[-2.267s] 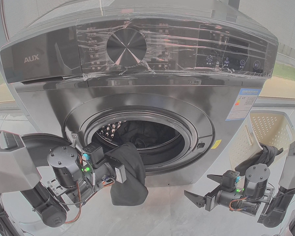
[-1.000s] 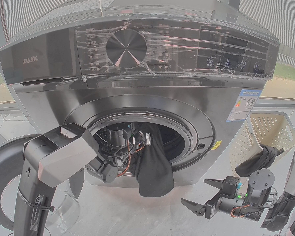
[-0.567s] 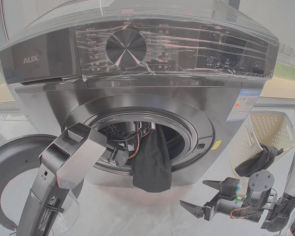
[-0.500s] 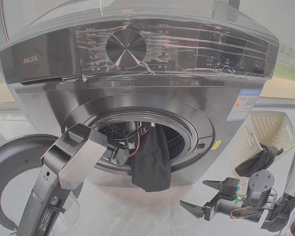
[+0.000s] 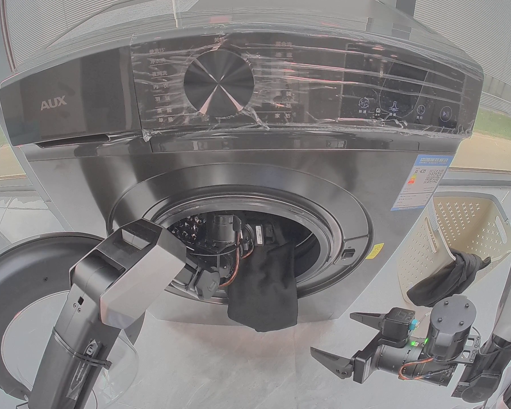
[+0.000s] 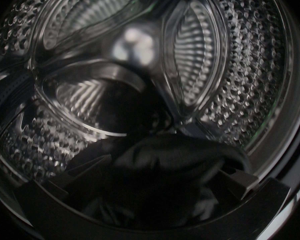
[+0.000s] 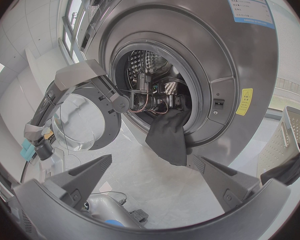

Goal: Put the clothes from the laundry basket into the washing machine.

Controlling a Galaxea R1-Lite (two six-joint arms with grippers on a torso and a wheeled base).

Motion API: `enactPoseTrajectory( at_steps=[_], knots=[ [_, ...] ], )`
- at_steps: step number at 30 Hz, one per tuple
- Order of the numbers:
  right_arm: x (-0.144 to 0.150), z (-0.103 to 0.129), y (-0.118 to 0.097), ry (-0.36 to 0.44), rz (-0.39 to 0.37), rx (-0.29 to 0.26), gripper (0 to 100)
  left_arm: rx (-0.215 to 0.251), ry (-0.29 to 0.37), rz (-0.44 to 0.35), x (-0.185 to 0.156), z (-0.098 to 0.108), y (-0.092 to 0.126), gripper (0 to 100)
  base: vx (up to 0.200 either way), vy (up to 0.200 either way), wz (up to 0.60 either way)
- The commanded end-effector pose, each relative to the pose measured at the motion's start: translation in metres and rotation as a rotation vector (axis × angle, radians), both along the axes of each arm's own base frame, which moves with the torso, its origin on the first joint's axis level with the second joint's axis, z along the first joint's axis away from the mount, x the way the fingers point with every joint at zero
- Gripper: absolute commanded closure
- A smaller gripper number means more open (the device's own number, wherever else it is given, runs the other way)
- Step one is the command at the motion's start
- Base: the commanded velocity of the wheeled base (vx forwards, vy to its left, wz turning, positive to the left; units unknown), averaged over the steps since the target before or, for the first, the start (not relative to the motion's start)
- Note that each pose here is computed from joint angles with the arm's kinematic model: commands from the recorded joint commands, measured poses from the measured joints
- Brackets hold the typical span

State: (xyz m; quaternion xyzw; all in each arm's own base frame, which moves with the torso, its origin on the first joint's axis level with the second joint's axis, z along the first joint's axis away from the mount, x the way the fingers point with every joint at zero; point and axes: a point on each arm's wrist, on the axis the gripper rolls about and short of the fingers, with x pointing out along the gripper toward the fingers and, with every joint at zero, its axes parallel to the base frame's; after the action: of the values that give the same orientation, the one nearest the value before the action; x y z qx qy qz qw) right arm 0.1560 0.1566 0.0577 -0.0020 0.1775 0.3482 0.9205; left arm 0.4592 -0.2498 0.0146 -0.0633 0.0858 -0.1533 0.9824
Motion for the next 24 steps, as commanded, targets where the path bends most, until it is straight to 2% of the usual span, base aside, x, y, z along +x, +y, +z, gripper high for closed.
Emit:
enactPoseTrajectory(
  at_steps=[1, 6, 11, 12, 14, 15, 24],
  knots=[
    [-0.002, 0.003, 0.002, -0.01, 0.015, 0.01, 0, 0.023, 0.105, -0.04, -0.034, 0.021, -0.001, 0, 0.0, 0.0, 0.0],
    [-0.001, 0.003, 0.001, -0.012, 0.009, 0.01, 0, 0.05, 0.14, -0.073, -0.047, 0.026, -0.004, 0, 0.0, 0.0, 0.0],
    [-0.001, 0.003, 0.001, -0.013, 0.008, 0.011, 0, 0.069, 0.178, -0.112, -0.056, 0.021, -0.01, 0, 0.0, 0.0, 0.0],
    [-0.001, 0.003, 0.002, -0.014, 0.012, 0.013, 0, 0.087, 0.205, -0.129, -0.061, 0.013, -0.011, 0, 0.0, 0.0, 0.0],
    [-0.001, 0.003, 0.002, -0.014, 0.012, 0.013, 0, 0.088, 0.208, -0.13, -0.062, 0.012, -0.011, 0, 0.0, 0.0, 0.0],
    [-0.002, 0.003, 0.003, -0.013, 0.017, 0.012, 0, 0.107, 0.237, -0.15, -0.065, 0.004, -0.011, 0, 0.0, 0.0, 0.0],
    [0.0, 0.003, 0.005, -0.016, 0.018, 0.017, 0, 0.145, 0.273, -0.138, -0.059, -0.023, -0.006, 0, 0.0, 0.0, 0.0]
  ],
)
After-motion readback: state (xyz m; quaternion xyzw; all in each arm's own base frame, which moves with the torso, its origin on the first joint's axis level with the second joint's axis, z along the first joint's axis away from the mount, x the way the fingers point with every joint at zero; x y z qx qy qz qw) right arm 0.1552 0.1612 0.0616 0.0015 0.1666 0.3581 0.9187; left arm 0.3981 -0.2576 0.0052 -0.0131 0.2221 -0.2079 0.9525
